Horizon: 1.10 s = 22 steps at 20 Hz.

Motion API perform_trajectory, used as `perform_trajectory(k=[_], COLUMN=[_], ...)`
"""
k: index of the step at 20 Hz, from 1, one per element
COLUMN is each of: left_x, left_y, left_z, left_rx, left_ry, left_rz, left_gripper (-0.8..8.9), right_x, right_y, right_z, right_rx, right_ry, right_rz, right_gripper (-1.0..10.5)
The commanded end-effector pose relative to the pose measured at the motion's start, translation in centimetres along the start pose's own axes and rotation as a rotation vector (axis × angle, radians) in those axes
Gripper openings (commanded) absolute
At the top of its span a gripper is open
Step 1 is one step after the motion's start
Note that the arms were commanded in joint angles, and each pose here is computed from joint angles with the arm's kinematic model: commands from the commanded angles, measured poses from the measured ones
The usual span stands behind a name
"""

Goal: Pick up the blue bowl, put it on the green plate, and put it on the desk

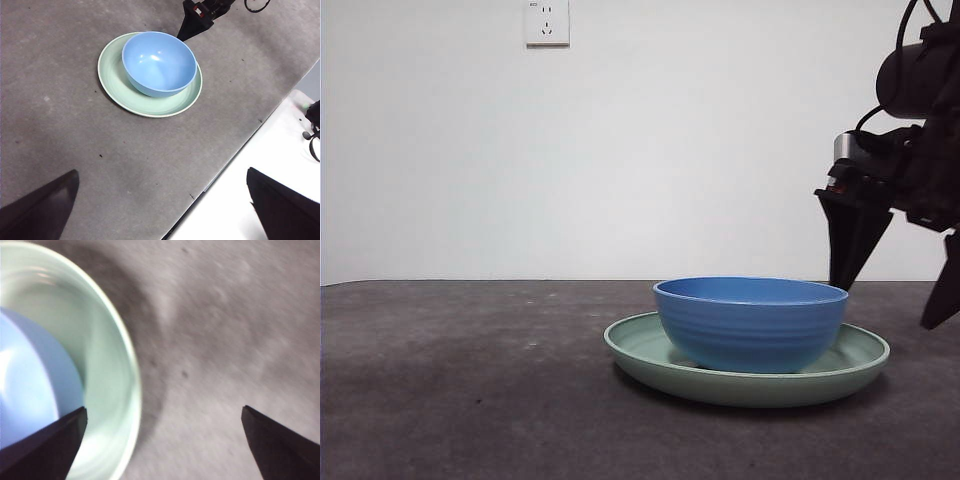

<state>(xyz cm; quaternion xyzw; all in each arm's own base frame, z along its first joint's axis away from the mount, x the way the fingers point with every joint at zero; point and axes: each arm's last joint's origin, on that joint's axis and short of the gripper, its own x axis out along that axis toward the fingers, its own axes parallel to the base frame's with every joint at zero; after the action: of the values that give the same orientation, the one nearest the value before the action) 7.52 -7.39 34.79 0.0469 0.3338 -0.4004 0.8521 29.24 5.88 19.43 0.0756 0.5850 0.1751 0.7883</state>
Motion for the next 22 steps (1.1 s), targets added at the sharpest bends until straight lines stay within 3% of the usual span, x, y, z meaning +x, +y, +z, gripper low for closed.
perform_trajectory(k=[1,3,7,13,15,22], left_x=[-0.1,-0.1,-0.1,-0.1,-0.1,-0.1], left_y=[-0.1,-0.1,-0.1,-0.1,-0.1,-0.1], left_z=[0.3,0.3,0.3,0.3,0.4,0.6], left_rx=[0.004,0.004,0.003,0.003,0.004,0.007], left_ry=[-0.017,-0.017,-0.017,-0.017,-0.023,-0.045], left_rz=[-0.004,-0.004,-0.004,-0.004,-0.005,-0.007], left_gripper=[5.63,5.63,5.63,5.63,5.63,5.63], right_x=[1.3,2.3,3.5,3.6,3.6,3.9], right_y=[-0.3,-0.6,-0.8,-0.7,-0.4,0.5], right_z=[0.5,0.5,0.6,0.9,0.9,0.8], right_rx=[-0.005,0.003,0.008,-0.007,-0.022,-0.071], right_ry=[0.029,0.057,0.078,0.050,0.045,0.060], right_rz=[0.018,0.016,0.063,0.115,0.169,0.166], right_gripper=[4.7,4.7,3.2,2.6,2.5,0.1])
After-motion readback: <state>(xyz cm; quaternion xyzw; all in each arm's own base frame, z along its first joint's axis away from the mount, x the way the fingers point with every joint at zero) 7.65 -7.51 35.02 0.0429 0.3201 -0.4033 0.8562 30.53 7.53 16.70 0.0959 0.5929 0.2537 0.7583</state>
